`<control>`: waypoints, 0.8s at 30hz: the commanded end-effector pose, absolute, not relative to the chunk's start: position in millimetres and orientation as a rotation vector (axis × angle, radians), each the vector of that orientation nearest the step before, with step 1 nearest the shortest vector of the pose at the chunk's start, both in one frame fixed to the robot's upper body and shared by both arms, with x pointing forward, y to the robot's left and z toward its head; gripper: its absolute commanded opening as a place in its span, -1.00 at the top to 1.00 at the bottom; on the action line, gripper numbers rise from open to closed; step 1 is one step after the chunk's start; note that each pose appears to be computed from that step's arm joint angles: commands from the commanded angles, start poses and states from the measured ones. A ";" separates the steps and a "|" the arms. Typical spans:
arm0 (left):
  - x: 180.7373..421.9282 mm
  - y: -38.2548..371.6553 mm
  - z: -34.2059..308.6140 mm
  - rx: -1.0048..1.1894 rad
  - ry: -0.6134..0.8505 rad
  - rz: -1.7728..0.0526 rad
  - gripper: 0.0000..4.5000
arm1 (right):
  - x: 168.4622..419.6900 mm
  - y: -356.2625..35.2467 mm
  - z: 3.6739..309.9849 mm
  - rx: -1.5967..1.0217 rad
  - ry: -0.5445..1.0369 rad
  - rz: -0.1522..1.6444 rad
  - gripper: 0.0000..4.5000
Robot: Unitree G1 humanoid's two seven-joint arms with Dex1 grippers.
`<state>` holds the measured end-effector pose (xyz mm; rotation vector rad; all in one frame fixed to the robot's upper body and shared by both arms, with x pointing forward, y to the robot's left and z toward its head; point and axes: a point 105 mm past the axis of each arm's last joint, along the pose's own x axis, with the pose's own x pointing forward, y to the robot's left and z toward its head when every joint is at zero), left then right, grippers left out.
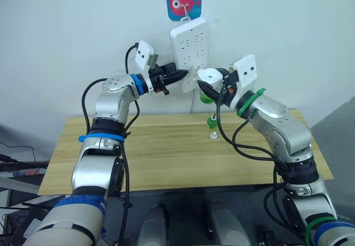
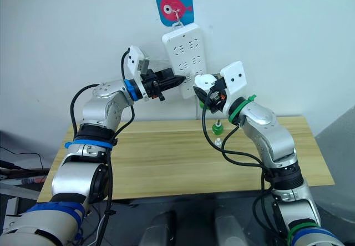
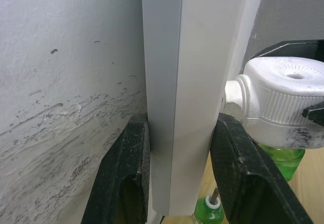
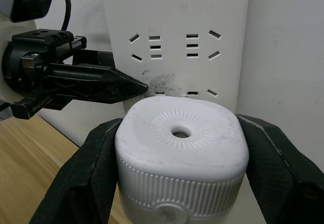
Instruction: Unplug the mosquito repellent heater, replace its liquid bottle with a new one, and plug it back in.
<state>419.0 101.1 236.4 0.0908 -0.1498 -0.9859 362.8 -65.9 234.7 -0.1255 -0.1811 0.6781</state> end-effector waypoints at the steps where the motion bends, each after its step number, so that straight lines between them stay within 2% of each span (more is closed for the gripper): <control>1: 420.7 111.2 256.9 0.091 -0.213 -0.927 0.41 | 361.9 -72.3 260.6 -0.110 -0.284 0.645 -0.38; 16: 420.6 111.5 262.2 0.040 -0.205 -0.928 0.41 | 361.8 -71.6 257.5 -0.080 -0.294 0.652 -0.38; 24: 418.6 108.9 263.7 0.020 -0.201 -0.942 0.41 | 375.3 -63.4 247.5 -0.053 -0.261 0.647 -0.38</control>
